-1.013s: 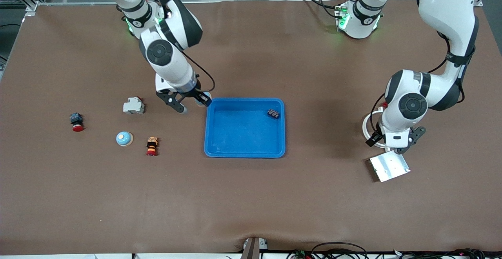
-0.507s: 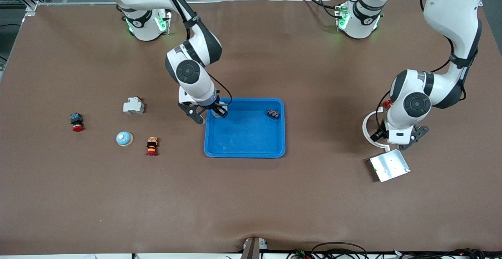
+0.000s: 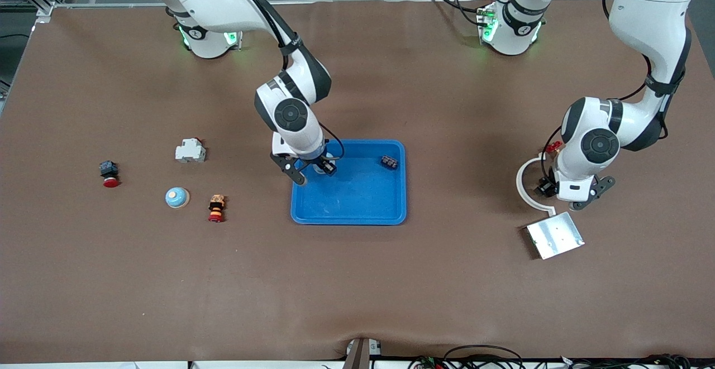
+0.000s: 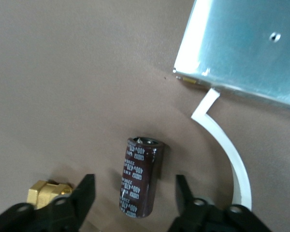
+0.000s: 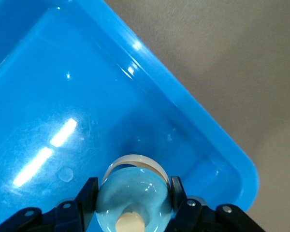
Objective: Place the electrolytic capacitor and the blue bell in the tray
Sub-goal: 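Release the bell in the tray while the left gripper grasps the capacitor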
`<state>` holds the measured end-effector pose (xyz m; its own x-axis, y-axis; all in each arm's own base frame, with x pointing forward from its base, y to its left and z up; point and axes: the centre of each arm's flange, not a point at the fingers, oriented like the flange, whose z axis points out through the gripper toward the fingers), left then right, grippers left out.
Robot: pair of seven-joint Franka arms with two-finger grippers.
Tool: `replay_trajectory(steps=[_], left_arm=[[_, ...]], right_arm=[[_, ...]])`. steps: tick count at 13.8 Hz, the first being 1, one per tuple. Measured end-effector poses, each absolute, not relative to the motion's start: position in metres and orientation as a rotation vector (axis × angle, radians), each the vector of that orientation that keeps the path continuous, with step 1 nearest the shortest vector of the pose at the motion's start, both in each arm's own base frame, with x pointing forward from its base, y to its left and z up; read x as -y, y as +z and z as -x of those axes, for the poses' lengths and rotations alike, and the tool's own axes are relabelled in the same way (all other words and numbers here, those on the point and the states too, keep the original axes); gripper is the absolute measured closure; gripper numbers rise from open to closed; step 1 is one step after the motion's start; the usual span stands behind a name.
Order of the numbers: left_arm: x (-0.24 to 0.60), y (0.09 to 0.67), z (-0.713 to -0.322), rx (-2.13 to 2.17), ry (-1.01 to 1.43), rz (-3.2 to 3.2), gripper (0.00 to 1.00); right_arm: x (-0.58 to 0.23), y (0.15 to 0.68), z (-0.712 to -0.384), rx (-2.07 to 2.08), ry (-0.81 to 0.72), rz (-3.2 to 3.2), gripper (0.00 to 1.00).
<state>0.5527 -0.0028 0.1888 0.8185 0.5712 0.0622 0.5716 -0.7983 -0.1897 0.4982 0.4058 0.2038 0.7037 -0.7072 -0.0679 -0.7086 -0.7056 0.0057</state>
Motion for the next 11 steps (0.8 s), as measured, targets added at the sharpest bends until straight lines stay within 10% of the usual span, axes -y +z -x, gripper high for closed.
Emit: replay_trajectory(steps=[7,11], left_arm=[[0.004,0.179,-0.551,0.896,-0.018,2.823,0.68],[0.015,0.199,-0.56,0.88,-0.067,2.843,0.68]], right_arm=[[-0.42,0.189,-0.497,-1.223,0.068,2.896,0.35],[-0.417,0.19,-0.501,-1.221,0.047,2.905,0.01]])
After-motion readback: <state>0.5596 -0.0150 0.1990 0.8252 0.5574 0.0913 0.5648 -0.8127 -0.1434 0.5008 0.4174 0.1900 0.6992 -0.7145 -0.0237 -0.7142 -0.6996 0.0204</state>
